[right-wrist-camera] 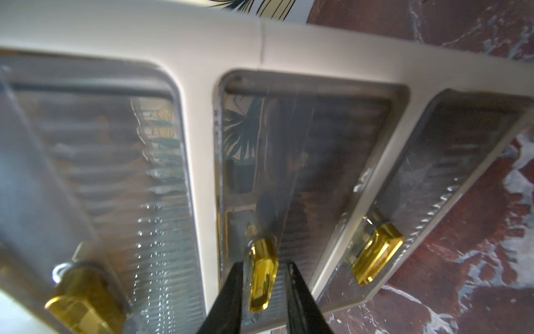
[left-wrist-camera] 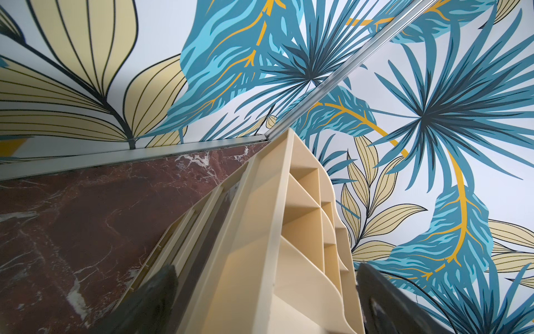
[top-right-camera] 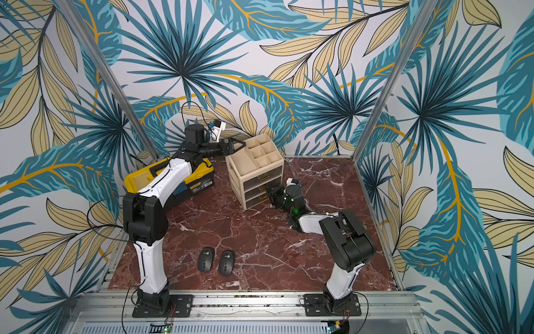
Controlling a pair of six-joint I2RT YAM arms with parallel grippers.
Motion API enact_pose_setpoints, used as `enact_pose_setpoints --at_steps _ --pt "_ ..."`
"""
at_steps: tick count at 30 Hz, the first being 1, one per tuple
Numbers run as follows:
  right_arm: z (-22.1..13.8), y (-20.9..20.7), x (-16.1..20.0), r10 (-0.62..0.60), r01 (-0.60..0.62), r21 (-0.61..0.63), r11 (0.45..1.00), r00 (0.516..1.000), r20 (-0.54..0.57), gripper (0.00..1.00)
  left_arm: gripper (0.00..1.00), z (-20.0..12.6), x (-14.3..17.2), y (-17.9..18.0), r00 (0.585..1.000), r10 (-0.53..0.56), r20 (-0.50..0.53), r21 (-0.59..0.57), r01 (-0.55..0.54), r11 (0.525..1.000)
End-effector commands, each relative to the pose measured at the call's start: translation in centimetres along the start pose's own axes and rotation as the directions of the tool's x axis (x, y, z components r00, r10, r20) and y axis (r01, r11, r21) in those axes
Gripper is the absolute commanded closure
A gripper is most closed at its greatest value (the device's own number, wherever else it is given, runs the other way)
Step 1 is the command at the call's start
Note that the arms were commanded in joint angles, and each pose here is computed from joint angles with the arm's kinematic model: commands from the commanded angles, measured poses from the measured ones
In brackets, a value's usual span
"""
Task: Take the mice out of the drawer
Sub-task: Open the drawer in the storage box.
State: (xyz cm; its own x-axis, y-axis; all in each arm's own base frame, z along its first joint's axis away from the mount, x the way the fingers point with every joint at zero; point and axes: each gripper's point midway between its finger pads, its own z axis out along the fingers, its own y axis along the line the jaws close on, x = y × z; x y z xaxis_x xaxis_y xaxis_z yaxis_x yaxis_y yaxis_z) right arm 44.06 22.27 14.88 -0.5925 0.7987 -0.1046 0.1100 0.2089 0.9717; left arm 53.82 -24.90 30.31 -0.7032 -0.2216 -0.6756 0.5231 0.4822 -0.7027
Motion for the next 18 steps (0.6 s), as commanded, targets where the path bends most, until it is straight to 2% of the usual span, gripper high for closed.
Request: enact_pose_setpoints --at_steps 1,10,18 --pt "0.63 -0.06 0.34 0.008 -0.008 -0.009 1.000 1.000 -0.013 0.73 0.01 0.30 -0.24 -1.91 0.999 0.037 -0.005 0.038 -0.037 0.999" --pt "1.25 -0.35 0.34 0.014 -0.015 -0.015 1.000 1.000 -0.015 0.74 0.01 0.40 -0.18 -2.00 0.999 0.037 -0.009 0.041 -0.037 0.998" --pt "1.48 -0.18 0.03 0.045 -0.045 -0.057 0.997 0.999 0.003 0.82 0.01 0.45 -0.10 -2.18 0.999 0.039 -0.013 0.042 -0.038 0.998"
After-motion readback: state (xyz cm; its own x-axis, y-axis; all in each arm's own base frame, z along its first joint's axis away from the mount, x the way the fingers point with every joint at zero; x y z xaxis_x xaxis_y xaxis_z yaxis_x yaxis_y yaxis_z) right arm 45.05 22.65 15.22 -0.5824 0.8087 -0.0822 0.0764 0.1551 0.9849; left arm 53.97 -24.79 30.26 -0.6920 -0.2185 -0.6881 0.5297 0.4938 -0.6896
